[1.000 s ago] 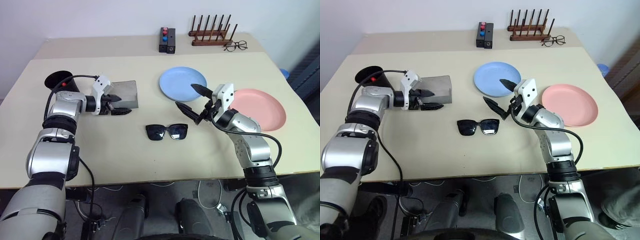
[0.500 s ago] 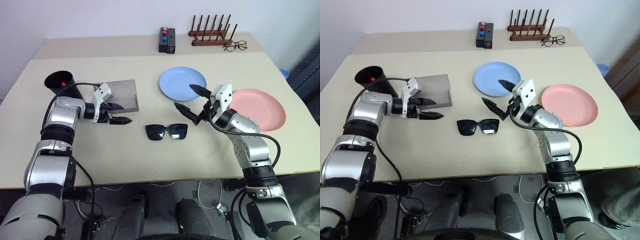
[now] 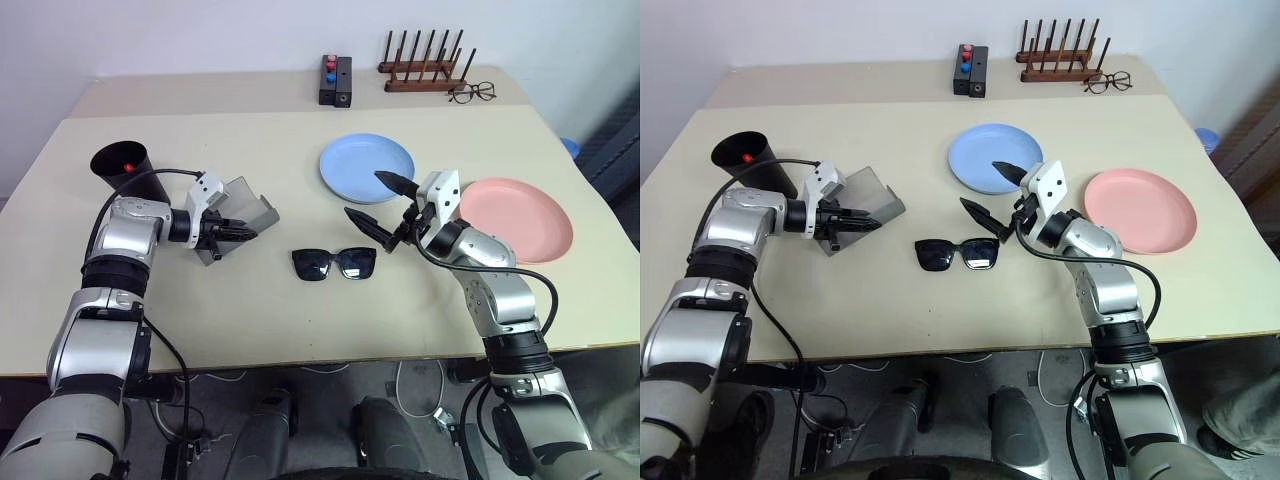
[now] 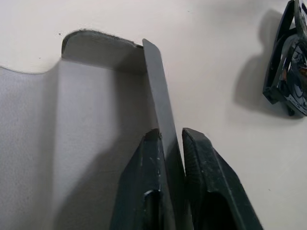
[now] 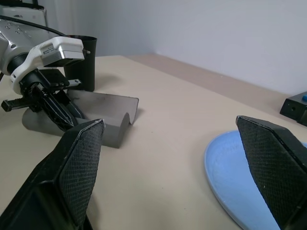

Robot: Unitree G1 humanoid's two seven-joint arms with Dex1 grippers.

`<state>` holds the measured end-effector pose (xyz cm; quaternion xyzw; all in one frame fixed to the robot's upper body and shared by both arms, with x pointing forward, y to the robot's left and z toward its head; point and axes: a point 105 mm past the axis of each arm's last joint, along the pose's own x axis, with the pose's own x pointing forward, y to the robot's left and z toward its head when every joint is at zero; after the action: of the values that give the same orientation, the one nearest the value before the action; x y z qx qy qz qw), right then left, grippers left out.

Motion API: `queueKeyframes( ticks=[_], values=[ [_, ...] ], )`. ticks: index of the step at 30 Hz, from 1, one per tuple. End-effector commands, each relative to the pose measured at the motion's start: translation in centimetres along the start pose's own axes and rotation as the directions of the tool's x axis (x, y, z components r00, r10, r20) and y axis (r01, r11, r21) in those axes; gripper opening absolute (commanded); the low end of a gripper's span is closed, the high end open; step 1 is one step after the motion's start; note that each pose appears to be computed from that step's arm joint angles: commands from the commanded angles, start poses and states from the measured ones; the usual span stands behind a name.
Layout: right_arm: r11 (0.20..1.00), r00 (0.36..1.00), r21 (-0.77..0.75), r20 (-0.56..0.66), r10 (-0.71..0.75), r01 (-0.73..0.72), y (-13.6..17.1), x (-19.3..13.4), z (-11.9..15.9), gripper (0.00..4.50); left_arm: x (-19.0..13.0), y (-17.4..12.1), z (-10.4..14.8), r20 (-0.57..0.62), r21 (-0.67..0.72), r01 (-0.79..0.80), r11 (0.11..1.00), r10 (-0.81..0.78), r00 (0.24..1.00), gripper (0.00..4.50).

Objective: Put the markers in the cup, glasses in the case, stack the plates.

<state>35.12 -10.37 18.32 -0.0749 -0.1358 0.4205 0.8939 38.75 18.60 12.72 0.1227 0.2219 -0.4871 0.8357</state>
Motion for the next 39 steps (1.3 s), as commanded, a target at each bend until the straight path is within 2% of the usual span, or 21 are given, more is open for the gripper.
queueKeyframes(
  ticks=[1,5,12,17,21,24,29,39],
  values=[
    [0.999,0.999,-0.044,0.046,0.015,-0.013,0.0,0.3,1.6,4.50,-0.7,-0.8,1.0,0.010,0.016,0.053,0.998,-0.054,0.999,0.66],
    [0.999,0.999,-0.047,0.042,0.012,-0.010,0.0,0.2,1.5,4.50,-1.7,-1.8,1.2,-0.006,0.022,0.110,0.994,-0.110,0.994,0.66],
    [0.999,0.999,-0.047,0.038,0.019,-0.017,0.1,0.3,1.4,4.50,-5.6,-6.5,-0.3,-0.159,0.072,0.314,0.947,-0.300,0.940,0.66],
    [0.999,0.999,-0.047,0.038,0.023,-0.022,0.2,0.4,1.4,4.50,-7.2,-9.0,-1.1,-0.225,0.062,0.398,0.915,-0.375,0.899,0.66],
    [0.999,0.999,-0.046,0.038,0.026,-0.024,0.2,0.5,1.4,4.50,-7.6,-9.8,-1.6,-0.266,0.064,0.430,0.900,-0.400,0.877,0.66],
    [0.998,0.999,-0.050,0.033,0.026,-0.025,0.3,0.4,1.3,4.50,-7.2,-9.8,-0.7,-0.225,0.090,0.424,0.901,-0.396,0.890,0.66],
    [0.999,0.999,-0.049,0.030,0.024,-0.022,0.3,0.2,1.3,4.50,-6.1,-7.3,2.2,-0.089,0.196,0.283,0.939,-0.271,0.959,0.66],
    [0.997,0.999,-0.062,0.013,0.044,-0.043,-0.1,-0.2,1.4,4.50,-6.7,-4.9,2.8,0.038,0.192,0.114,0.975,-0.123,0.992,0.66]
  ],
)
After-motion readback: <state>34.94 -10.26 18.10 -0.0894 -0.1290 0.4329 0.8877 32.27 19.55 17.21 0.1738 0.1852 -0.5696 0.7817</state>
